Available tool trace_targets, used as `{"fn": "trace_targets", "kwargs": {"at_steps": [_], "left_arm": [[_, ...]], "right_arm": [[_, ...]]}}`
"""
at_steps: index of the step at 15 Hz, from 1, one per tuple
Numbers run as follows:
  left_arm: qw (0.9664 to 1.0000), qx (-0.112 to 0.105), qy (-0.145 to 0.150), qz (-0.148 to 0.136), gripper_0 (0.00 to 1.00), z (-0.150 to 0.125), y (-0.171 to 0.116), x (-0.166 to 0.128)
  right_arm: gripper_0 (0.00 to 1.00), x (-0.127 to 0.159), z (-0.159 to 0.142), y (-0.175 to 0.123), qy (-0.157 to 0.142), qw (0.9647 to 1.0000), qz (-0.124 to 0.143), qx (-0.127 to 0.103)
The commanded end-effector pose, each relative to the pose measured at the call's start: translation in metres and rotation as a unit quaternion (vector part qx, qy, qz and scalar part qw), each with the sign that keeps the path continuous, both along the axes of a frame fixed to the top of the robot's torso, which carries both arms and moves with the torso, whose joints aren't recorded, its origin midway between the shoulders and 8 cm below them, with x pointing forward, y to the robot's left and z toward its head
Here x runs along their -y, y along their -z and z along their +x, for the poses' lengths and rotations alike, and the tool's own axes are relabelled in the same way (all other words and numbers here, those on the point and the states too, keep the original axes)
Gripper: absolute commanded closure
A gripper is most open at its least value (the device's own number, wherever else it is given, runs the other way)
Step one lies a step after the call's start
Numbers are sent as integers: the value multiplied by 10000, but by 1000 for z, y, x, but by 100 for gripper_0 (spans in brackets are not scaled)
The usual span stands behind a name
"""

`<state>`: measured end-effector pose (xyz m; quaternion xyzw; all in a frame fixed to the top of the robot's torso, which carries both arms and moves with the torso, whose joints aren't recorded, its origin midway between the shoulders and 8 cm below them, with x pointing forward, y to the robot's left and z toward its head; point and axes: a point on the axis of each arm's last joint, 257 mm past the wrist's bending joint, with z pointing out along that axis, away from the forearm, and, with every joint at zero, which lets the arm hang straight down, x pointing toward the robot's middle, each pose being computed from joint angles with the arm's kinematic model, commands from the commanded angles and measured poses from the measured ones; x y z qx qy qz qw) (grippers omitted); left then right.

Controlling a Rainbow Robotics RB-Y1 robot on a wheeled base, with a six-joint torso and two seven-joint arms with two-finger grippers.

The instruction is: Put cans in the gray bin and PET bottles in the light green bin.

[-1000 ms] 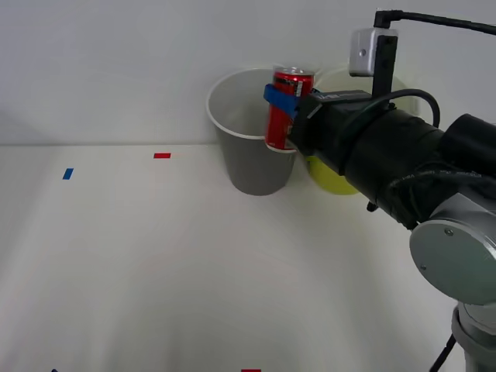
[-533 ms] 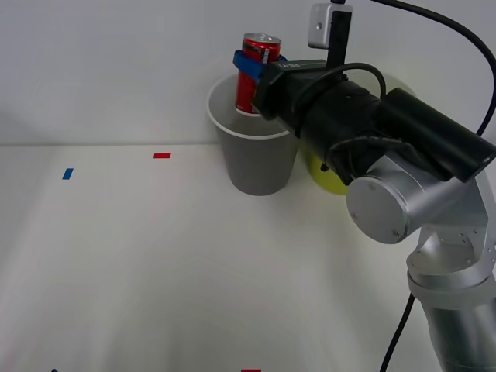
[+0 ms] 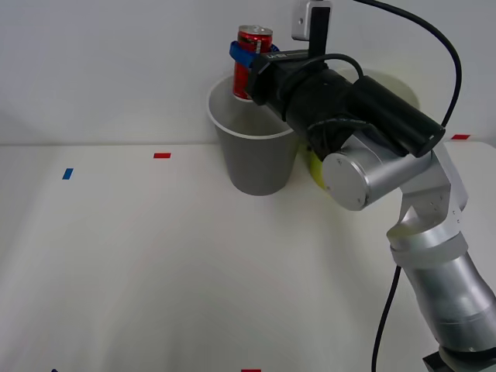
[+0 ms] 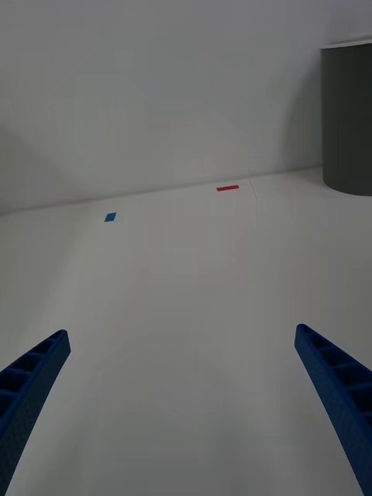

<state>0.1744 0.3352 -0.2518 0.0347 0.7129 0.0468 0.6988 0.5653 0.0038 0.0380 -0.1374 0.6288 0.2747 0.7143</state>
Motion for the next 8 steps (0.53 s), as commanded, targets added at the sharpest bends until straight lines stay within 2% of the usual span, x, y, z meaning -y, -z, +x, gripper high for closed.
{"fn": "trace_targets", "kwargs": {"at_steps": [1,8], "left_arm": [[10000,0,0,0,0,0,0,0],[10000,0,0,0,0,0,0,0]], "right_arm": [[100,0,20,5,91,9998,-86,159],[100,7,44,19,342,9982,-438,226]]}}
